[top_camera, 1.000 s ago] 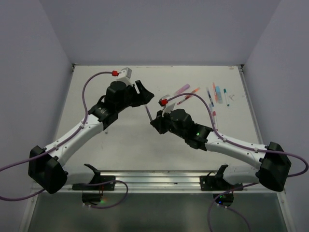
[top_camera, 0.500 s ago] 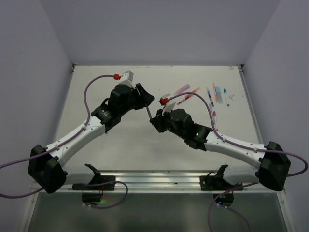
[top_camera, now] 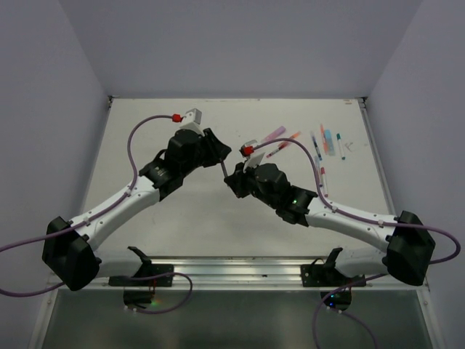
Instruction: Open the pen caps
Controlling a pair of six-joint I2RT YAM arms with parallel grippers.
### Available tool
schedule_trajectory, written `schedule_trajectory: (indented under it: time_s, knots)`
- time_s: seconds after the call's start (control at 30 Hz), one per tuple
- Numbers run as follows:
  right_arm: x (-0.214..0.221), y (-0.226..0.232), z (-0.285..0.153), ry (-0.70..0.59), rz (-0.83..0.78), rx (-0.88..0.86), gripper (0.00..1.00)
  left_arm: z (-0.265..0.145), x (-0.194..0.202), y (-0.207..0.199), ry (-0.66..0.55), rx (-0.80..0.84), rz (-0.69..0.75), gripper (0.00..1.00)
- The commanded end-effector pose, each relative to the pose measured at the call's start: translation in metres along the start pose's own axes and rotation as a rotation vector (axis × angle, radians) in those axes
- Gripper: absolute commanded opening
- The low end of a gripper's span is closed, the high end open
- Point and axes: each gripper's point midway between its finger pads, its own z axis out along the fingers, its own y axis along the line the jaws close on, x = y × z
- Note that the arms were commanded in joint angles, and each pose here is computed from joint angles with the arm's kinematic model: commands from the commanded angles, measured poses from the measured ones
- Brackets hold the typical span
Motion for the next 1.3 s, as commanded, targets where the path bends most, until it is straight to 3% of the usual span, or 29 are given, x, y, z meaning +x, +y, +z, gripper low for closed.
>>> schedule_trajectory:
  time_s: [0.0, 0.17, 0.3, 0.47, 0.6, 0.7, 0.8, 1.03, 1.17, 1.27]
  knots:
    - [-0.026, 0.011, 0.004, -0.074, 0.028, -0.017, 0.00, 0.000, -0.012, -0.007, -0.062, 0.018, -0.012, 0.38]
    - [-0.022, 0.011, 0.005, -0.067, 0.034, -0.019, 0.00, 0.000, -0.013, -0.009, -0.067, 0.026, -0.013, 0.28]
    - [-0.025, 0.012, 0.005, -0.076, 0.035, -0.020, 0.00, 0.000, -0.010, -0.009, -0.060, 0.029, -0.013, 0.27]
    - [-0.027, 0.016, 0.005, -0.090, 0.050, -0.040, 0.00, 0.001, -0.008, -0.007, -0.056, 0.025, -0.016, 0.02]
    - [-0.021, 0.023, 0.005, -0.086, 0.063, -0.092, 0.28, -0.001, -0.008, -0.007, -0.055, 0.026, -0.017, 0.00]
    - [-0.019, 0.023, 0.008, -0.084, 0.060, -0.095, 0.39, -0.002, -0.010, -0.010, -0.059, 0.034, -0.016, 0.00]
    - [-0.016, 0.022, 0.013, -0.074, 0.052, -0.092, 0.42, -0.003, -0.010, -0.012, -0.057, 0.043, -0.009, 0.00]
    - [-0.009, 0.023, 0.021, -0.053, 0.053, -0.098, 0.34, -0.007, -0.016, -0.015, -0.074, 0.058, 0.018, 0.00]
    - [-0.006, 0.023, 0.022, -0.046, 0.051, -0.100, 0.08, -0.008, -0.017, -0.013, -0.081, 0.048, 0.025, 0.00]
    - [0.001, 0.023, 0.023, -0.019, 0.045, -0.101, 0.00, -0.008, -0.026, -0.012, -0.113, 0.030, 0.023, 0.00]
